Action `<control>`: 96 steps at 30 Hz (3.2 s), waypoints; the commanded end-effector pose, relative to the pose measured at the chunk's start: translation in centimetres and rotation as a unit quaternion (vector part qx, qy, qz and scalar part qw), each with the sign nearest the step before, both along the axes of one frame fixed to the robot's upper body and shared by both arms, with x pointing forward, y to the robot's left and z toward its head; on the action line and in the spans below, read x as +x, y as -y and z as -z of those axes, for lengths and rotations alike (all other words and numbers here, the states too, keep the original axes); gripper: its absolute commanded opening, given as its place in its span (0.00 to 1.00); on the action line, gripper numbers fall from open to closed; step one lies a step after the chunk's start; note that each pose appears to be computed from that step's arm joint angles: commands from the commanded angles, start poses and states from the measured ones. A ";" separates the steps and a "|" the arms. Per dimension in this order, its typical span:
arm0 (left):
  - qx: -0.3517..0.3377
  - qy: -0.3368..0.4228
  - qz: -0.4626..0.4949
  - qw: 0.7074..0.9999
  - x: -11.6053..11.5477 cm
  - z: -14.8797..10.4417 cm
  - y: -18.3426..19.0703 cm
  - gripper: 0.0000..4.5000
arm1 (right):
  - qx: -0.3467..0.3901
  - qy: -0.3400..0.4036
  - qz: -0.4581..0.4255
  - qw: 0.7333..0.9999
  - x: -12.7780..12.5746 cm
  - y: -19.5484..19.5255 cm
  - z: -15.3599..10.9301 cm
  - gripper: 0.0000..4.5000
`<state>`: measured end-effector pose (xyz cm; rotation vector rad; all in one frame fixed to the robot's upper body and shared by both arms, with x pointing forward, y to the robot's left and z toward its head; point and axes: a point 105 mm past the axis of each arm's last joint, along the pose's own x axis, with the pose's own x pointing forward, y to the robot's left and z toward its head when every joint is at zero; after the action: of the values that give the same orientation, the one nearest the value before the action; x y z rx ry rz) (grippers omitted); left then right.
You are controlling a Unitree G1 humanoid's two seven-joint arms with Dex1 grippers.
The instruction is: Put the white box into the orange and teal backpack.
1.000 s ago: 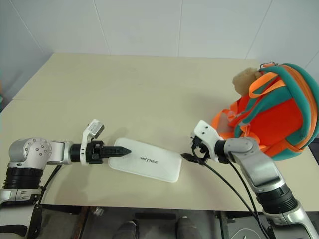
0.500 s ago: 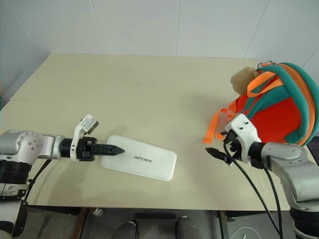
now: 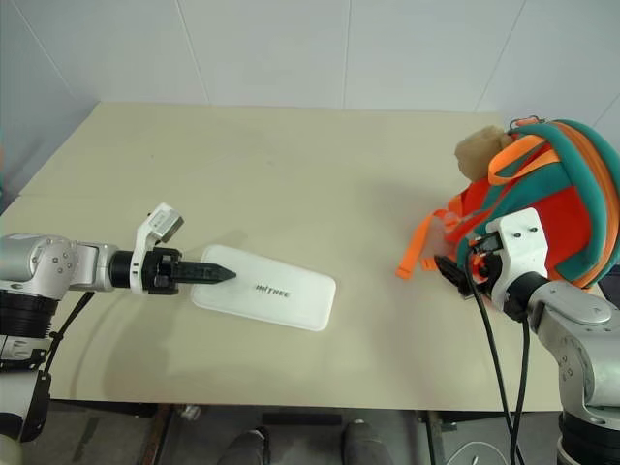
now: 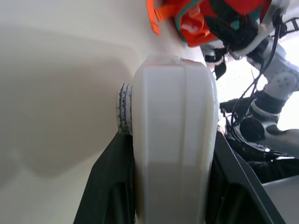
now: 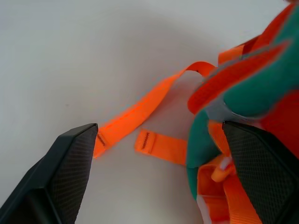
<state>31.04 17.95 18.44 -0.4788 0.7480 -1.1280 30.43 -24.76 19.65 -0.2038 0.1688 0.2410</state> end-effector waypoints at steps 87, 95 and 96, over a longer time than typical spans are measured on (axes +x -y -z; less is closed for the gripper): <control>-0.103 0.371 -0.208 0.899 2.1 -12.1 -10.3 0.29 | 0.001 0.062 -0.673 0.737 -7.8 -16.8 -8.4 0.00; -0.162 0.481 -0.106 0.855 -2.8 -14.0 -10.0 0.29 | -0.014 0.056 -0.654 0.755 -6.4 -16.0 -7.7 0.00; -0.165 0.488 -0.104 0.851 -3.2 -14.2 -10.2 0.29 | -0.013 0.056 -0.652 0.756 -6.3 -16.0 -7.7 0.00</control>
<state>29.77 27.67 30.67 -0.2694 -0.2937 -1.0775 24.14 -8.47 26.84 -0.3152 -0.0945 1.6464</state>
